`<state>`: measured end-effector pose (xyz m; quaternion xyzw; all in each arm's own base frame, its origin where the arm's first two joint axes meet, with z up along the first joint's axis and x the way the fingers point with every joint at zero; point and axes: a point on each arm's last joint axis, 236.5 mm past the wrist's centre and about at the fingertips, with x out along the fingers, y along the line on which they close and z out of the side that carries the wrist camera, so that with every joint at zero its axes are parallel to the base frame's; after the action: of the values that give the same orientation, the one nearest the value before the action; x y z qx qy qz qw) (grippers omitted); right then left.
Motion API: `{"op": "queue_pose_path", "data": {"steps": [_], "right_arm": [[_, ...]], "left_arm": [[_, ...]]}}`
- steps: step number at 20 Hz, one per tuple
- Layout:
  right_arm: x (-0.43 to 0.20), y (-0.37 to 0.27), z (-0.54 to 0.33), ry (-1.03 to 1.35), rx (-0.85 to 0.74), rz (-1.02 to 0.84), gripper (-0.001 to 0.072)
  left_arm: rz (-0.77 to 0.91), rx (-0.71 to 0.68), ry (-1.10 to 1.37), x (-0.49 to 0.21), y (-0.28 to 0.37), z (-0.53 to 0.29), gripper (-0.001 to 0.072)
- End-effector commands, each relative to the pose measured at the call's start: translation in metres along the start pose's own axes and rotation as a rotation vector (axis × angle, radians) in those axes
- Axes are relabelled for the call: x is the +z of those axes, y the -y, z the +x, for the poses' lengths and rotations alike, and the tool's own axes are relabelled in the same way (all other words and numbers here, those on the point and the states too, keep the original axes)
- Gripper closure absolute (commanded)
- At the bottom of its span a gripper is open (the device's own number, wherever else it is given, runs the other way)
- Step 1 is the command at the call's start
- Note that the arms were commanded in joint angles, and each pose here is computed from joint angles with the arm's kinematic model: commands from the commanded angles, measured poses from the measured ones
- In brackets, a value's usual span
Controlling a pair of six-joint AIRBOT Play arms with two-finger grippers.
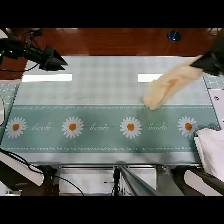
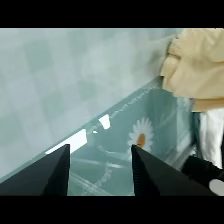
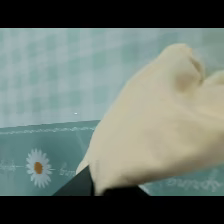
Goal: Fold the shirts.
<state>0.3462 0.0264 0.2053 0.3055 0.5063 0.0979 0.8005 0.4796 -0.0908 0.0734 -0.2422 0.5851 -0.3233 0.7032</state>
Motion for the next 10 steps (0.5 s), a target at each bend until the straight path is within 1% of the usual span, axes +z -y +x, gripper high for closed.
{"op": "queue_pose_path", "data": {"steps": [1, 6, 10], "right_arm": [[-0.029, 0.055, -0.050, -0.029, -0.136, 0.105, 0.0688], [-0.033, 0.100, -0.099, 0.093, -0.216, 0.225, 0.0688], [-0.035, 0.120, -0.123, 0.178, -0.256, 0.316, 0.0688]], "left_arm": [[0.034, 0.135, -0.021, -0.008, -0.007, -0.007, 0.0308], [0.055, 0.238, -0.070, -0.017, -0.009, 0.002, 0.0308], [0.078, 0.238, -0.088, -0.019, -0.001, 0.011, 0.0308]]}}
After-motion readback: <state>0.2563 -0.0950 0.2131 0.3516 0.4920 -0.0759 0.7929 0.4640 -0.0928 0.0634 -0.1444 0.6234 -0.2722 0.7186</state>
